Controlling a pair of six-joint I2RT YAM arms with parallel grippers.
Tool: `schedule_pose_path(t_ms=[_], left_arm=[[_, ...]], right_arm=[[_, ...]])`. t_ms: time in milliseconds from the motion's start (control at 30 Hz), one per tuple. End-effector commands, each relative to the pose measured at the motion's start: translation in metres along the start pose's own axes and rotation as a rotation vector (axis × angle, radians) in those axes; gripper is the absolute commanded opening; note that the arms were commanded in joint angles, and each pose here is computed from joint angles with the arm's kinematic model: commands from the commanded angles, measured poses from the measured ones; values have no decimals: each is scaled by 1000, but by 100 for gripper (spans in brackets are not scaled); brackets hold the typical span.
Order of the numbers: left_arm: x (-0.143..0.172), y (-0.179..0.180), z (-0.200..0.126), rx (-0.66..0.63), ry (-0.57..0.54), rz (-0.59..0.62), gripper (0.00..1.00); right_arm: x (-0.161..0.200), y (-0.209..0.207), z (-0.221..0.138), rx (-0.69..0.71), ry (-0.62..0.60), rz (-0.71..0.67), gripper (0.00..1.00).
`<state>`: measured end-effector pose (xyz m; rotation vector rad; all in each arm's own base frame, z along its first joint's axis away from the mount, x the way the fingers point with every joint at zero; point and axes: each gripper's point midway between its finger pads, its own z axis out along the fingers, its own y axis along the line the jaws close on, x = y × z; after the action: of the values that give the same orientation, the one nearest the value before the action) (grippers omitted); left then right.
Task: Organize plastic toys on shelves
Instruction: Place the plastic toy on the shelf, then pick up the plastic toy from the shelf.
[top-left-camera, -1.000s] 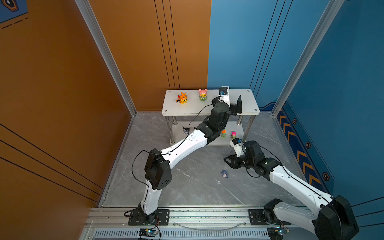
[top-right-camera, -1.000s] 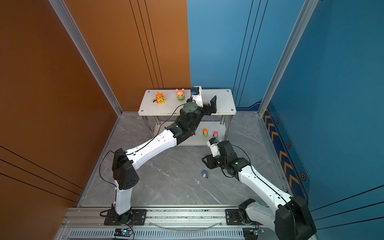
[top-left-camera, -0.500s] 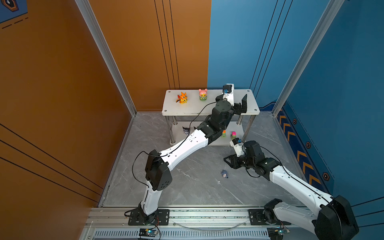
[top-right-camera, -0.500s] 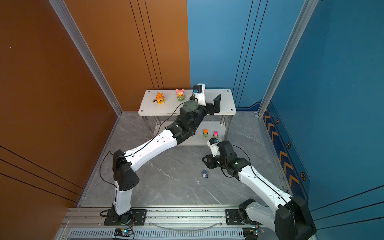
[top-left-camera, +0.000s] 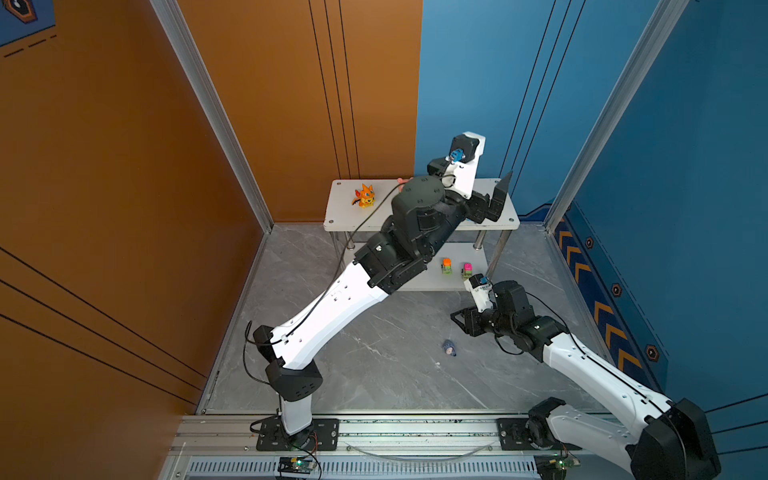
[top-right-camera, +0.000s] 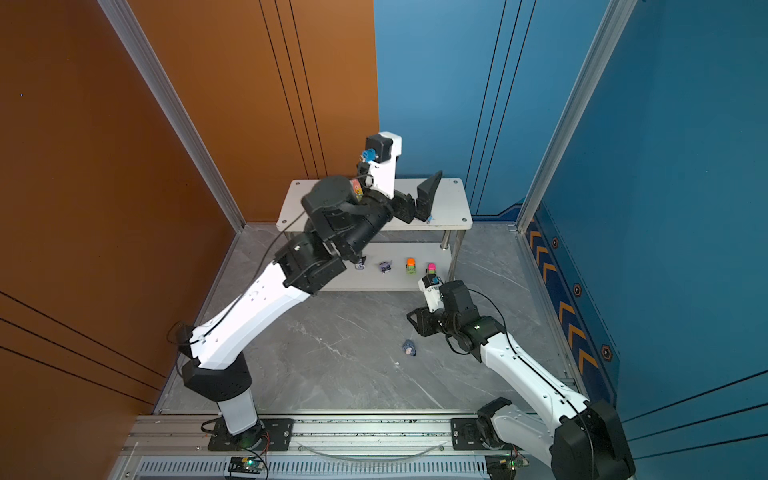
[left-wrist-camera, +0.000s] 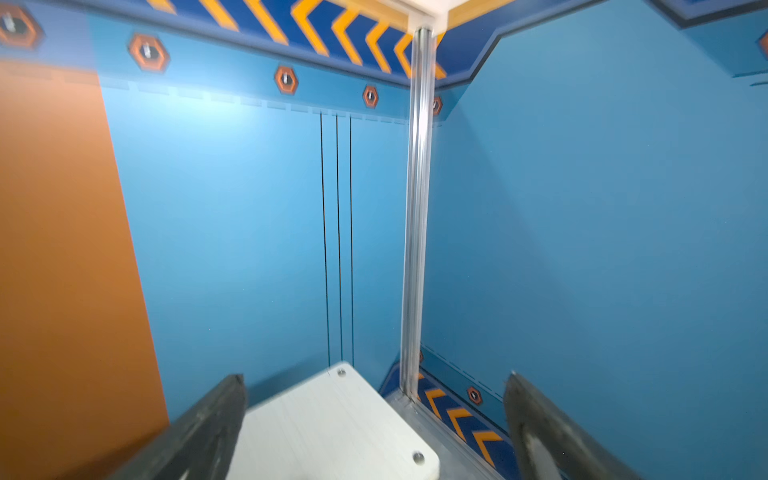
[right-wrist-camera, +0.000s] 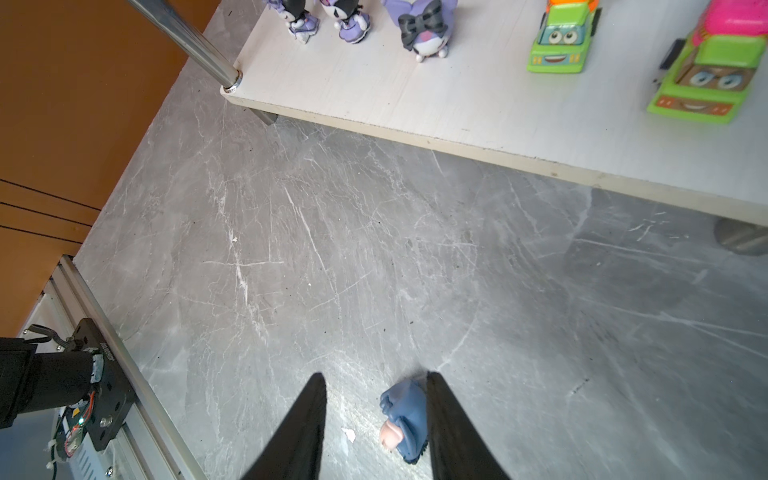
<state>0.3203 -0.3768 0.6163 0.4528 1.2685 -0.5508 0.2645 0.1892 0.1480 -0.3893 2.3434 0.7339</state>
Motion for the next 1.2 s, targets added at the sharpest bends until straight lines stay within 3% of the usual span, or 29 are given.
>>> schedule_pose_path(t_ms=[0, 133, 200, 300, 400, 533, 733, 1167], left_arm=[[38, 9, -18, 124, 237, 236, 98], [58, 28, -32, 170, 318, 402, 98], [73, 39, -34, 182, 359, 421, 98], [91, 53, -32, 227, 392, 366, 99], [103, 47, -28, 392, 385, 250, 97], [120, 49, -11, 480, 379, 223, 96], [135, 67, 11, 531, 361, 156, 89], [172, 53, 24, 607, 389, 185, 77]], right_arm=[[-6, 3, -8, -6, -9, -7, 41], [-7, 5, -9, -13, -14, 0, 41], [-7, 6, -9, -17, -15, 3, 41], [-7, 7, -10, -17, -10, 5, 41], [-6, 7, -11, -17, -3, 6, 41], [-6, 6, -12, -10, -7, 8, 41], [-5, 6, -13, -6, -5, 12, 41], [-8, 4, -9, 3, 4, 9, 41]])
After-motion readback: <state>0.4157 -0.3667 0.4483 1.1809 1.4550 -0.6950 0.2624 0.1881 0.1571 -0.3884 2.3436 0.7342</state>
